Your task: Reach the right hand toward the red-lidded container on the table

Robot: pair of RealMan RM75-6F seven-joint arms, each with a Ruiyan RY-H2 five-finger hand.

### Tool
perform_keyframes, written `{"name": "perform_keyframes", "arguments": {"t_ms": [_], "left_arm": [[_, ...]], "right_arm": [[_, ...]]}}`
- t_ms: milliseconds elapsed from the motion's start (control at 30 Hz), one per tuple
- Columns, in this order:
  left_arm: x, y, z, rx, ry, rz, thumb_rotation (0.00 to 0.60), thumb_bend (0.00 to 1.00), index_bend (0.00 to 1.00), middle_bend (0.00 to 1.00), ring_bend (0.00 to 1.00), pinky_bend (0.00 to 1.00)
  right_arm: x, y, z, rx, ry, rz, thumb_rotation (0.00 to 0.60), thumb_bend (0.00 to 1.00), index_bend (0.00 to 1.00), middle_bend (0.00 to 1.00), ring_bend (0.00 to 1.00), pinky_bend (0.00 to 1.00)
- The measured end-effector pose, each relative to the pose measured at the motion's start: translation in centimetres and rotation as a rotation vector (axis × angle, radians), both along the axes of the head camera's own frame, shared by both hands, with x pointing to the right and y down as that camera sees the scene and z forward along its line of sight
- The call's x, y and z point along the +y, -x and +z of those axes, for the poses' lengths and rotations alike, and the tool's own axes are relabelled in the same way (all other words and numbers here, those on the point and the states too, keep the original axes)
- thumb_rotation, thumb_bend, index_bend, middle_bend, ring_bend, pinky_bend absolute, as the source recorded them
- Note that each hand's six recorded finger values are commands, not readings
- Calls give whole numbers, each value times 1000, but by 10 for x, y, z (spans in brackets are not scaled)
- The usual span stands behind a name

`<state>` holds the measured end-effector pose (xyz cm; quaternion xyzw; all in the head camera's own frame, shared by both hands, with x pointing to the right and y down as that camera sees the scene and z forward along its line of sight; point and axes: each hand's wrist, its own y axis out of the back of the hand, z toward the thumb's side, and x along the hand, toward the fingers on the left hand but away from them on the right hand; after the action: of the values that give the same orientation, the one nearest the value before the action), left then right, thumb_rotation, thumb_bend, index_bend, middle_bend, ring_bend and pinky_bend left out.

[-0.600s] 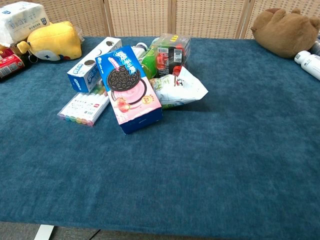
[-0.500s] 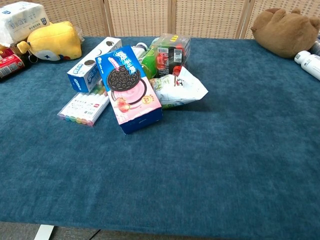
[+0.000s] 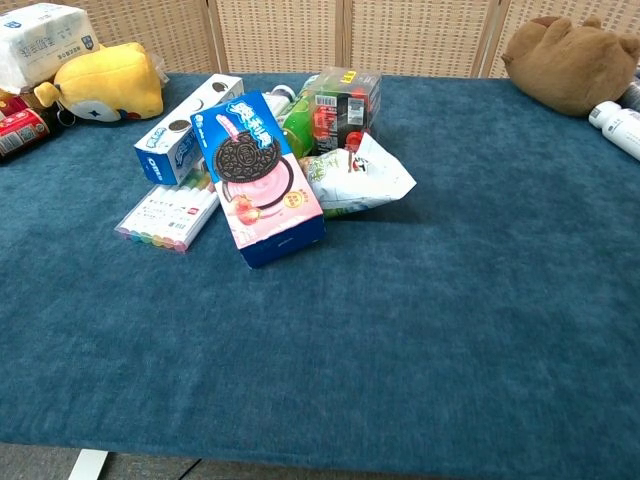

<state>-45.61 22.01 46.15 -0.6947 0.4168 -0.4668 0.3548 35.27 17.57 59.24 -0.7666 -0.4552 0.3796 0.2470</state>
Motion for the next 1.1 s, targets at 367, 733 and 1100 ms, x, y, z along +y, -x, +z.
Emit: {"name": "perform_keyframes", "arguments": {"t_ms": [367,733,1100], "left_arm": [[-4,11,0,-32,-14,-42,600,0,186,0,0,0],[-8,18,7,-72,-12,-68,600,0,186,0,0,0],[-12,25,16,-103,-3,-93,600,0,187,0,0,0]], "right_arm": [[-88,103,31,43,40,-124,600,0,0,0,0,116],[-155,165,71,85,96,-99,600,0,0,0,0,113],[-193,207,104,163,154,-66,600,0,0,0,0,73]]}}
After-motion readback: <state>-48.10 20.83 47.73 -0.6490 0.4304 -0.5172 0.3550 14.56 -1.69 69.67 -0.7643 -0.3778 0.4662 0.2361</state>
